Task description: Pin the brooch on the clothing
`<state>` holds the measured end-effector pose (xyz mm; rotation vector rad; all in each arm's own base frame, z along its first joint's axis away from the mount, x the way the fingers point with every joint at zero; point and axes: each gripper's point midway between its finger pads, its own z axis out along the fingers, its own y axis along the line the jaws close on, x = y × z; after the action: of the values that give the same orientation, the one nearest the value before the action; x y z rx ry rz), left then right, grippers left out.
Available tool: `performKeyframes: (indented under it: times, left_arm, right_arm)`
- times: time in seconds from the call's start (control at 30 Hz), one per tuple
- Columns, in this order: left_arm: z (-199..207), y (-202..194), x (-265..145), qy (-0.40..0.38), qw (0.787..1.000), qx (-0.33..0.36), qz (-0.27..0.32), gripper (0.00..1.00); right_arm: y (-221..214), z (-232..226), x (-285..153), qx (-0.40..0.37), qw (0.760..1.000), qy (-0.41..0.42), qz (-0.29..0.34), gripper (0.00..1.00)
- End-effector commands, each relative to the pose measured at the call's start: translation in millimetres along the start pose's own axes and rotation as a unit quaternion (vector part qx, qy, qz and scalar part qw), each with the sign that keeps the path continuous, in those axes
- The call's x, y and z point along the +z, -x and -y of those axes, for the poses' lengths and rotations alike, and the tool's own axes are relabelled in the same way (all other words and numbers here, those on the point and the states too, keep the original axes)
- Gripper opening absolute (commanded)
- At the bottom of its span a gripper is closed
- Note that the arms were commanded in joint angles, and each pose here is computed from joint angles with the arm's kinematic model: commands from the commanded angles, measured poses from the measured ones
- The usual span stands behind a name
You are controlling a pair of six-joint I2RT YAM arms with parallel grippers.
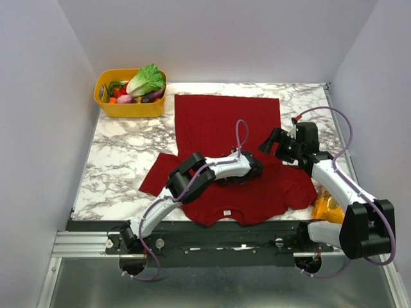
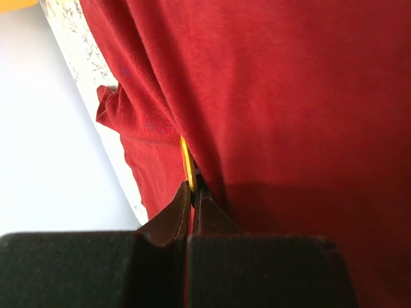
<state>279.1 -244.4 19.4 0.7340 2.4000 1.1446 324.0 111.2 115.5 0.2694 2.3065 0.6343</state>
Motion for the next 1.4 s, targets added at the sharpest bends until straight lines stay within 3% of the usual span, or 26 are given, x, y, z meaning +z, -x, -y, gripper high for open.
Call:
performKeyframes:
  times: [0.0, 0.3, 0.57, 0.83, 1.2, 1.37]
  left_arm:
    - [48, 4, -6, -0.08, 0.996, -0.048, -0.002, 0.0]
    - [42, 32, -57, -0.236, 0.962, -0.114, 0.072, 0.0]
    - [28, 50, -88, -0.309, 0.933, -0.143, 0.117, 0.0]
    - [17, 52, -92, -0.357, 0.906, -0.179, 0.137, 0.0]
    - [-6, 58, -100, -0.456, 0.835, -0.248, 0.179, 0.0]
    - [-18, 61, -104, -0.474, 0.814, -0.271, 0.198, 0.0]
  right_arm:
    - [10, 1, -8, -0.004, 1.0, -0.01, 0.019, 0.98]
    - [11, -1, -8, -0.004, 1.0, -0.004, 0.016, 0.98]
    - [7, -4, -6, -0.005, 1.0, 0.008, 0.004, 0.98]
    - [-2, -9, -4, -0.014, 0.999, 0.031, -0.012, 0.97]
    - [-13, -20, 1, -0.025, 0.997, 0.068, -0.038, 0.95]
    - [-20, -27, 4, -0.034, 0.995, 0.079, -0.054, 0.94]
